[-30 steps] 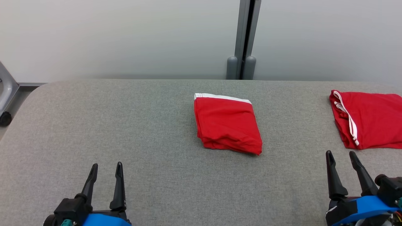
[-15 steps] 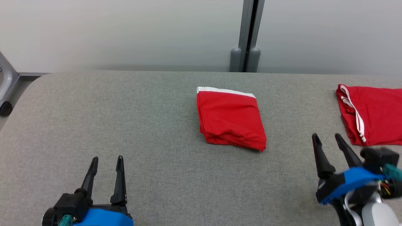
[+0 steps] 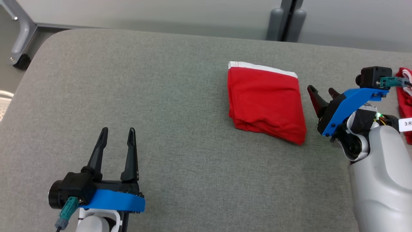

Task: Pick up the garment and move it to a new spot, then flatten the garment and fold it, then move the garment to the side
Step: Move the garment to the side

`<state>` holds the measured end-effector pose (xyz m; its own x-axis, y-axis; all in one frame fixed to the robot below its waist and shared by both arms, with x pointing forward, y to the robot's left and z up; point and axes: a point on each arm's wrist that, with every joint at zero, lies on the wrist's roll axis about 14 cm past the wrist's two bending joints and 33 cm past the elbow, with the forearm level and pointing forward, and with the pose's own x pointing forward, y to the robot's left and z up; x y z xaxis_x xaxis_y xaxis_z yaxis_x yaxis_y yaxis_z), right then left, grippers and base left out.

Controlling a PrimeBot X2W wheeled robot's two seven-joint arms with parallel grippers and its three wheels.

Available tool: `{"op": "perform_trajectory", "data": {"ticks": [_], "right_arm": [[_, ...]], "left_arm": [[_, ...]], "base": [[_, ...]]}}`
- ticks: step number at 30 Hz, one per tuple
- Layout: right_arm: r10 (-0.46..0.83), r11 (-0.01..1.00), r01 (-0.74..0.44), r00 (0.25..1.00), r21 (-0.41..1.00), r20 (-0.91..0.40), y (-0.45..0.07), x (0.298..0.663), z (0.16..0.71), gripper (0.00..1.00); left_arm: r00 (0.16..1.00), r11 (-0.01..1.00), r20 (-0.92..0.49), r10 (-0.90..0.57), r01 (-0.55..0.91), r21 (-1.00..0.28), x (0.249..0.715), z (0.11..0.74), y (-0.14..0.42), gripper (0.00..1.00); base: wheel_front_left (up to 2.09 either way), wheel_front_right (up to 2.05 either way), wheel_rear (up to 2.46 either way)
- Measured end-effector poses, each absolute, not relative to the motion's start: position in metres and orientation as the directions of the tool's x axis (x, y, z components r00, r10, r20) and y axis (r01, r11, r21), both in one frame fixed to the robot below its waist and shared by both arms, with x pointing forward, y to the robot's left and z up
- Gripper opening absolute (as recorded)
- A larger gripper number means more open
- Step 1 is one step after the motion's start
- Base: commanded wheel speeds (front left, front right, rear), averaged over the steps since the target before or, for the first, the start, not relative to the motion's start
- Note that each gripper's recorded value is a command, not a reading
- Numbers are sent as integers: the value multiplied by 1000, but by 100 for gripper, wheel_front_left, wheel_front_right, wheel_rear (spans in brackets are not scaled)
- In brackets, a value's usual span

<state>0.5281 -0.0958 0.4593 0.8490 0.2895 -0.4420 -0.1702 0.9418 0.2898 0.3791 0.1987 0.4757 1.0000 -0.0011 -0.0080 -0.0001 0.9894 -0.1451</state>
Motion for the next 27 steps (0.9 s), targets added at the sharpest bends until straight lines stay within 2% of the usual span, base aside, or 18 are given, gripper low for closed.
{"op": "perform_trajectory", "data": {"ticks": [8, 13, 14, 15, 16, 21, 27], "right_arm": [[326, 929, -146, 754, 339, -570, -65, 542, 395, 100], [343, 931, -156, 690, 331, -638, -52, 536, 368, 100], [345, 931, -161, 683, 328, -644, -51, 536, 367, 76], [347, 931, -166, 677, 325, -649, -50, 535, 366, 14], [347, 933, -175, 675, 316, -651, -50, 535, 366, 0], [330, 944, -248, 696, 218, -637, -51, 539, 374, 0], [251, 939, -339, 796, -62, -552, -81, 579, 430, 0]], "left_arm": [[997, 989, -57, 53, -60, -133, 379, 461, 216, 100], [995, 989, -76, 63, -73, -132, 379, 455, 218, 100], [995, 989, -74, 62, -71, -133, 379, 455, 218, 100], [996, 989, -71, 61, -70, -134, 380, 456, 218, 100], [996, 989, -68, 58, -67, -134, 382, 457, 217, 100], [998, 989, -56, 35, -42, -143, 390, 458, 209, 100], [999, 988, -40, -17, 11, -157, 404, 459, 192, 100]], "base": [[0, 0, 0], [0, 0, 0], [0, 0, 0], [0, 0, 0], [0, 0, 0], [0, 0, 0], [0, 0, 0]]}}
